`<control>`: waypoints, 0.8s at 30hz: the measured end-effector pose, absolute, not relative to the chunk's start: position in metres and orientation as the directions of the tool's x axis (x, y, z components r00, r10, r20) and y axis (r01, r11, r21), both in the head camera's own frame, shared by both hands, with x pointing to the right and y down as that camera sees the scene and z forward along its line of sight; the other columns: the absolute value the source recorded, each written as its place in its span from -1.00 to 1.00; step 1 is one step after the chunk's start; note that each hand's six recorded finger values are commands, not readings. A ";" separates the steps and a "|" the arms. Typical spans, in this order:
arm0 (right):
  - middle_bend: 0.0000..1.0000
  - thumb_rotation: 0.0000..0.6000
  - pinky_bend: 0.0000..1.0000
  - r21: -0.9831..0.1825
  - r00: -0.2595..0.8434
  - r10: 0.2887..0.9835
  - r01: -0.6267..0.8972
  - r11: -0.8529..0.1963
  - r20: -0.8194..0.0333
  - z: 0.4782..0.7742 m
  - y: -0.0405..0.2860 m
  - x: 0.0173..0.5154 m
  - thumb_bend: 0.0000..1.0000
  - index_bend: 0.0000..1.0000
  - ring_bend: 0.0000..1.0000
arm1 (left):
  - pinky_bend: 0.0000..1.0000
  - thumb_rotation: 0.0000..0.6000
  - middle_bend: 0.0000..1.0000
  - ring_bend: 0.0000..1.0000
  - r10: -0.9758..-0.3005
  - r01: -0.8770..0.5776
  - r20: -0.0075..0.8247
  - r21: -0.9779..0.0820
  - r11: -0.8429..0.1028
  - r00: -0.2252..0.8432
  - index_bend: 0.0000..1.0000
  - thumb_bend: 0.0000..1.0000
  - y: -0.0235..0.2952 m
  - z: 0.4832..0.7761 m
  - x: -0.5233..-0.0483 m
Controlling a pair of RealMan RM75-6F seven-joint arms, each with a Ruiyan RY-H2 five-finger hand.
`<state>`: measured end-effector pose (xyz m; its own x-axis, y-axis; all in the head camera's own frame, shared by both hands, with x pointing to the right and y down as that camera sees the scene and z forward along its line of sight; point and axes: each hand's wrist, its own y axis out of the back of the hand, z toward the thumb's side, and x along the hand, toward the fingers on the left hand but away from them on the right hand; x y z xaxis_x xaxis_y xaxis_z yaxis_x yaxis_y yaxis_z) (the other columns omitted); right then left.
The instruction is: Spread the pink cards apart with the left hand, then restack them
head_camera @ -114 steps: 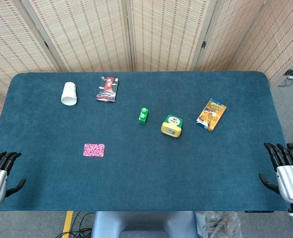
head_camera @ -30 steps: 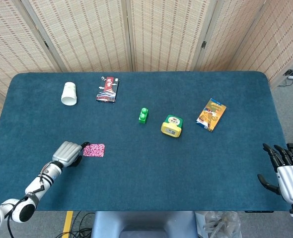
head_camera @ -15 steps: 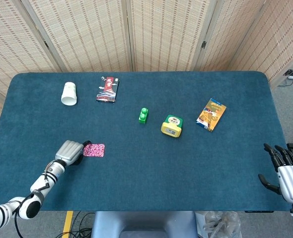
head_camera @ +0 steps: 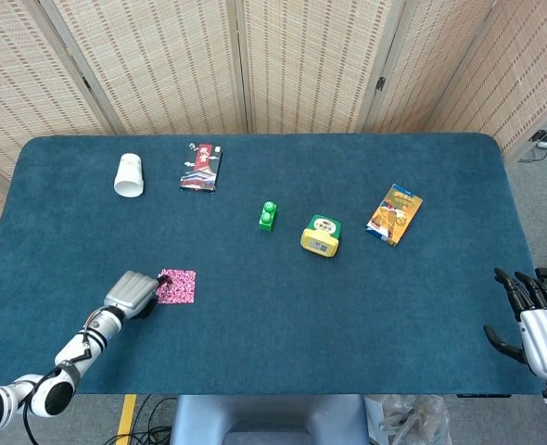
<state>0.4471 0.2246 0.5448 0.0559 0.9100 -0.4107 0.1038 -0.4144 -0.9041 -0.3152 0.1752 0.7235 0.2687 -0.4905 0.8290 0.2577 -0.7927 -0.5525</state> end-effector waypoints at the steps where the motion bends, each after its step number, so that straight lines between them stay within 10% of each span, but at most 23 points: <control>1: -0.55 1.00 -0.76 -0.904 0.056 0.910 0.104 -0.414 -0.410 0.545 0.224 0.447 -0.34 -0.92 -0.79 | 1.00 1.00 0.89 0.82 -0.483 0.262 0.832 -0.548 -0.795 0.274 -0.50 0.22 0.178 0.721 -0.314; 14: -0.55 1.00 -0.76 -0.910 0.051 0.916 0.105 -0.400 -0.397 0.542 0.224 0.449 -0.34 -0.91 -0.79 | 1.00 1.00 0.89 0.80 -0.417 0.286 0.842 -0.517 -0.807 0.343 -0.48 0.22 0.206 0.692 -0.298; 24: -0.55 1.00 -0.76 -0.910 0.048 0.916 0.107 -0.401 -0.398 0.543 0.224 0.451 -0.34 -0.91 -0.79 | 1.00 1.00 0.89 0.80 -0.496 0.266 0.803 -0.584 -0.767 0.331 -0.48 0.22 0.187 0.691 -0.298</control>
<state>0.4510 0.2236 0.5426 0.0482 0.9160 -0.3983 0.1073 -0.4012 -0.9097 -0.2979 0.1867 0.6905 0.3305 -0.4963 0.8027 0.2659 -0.7671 -0.5838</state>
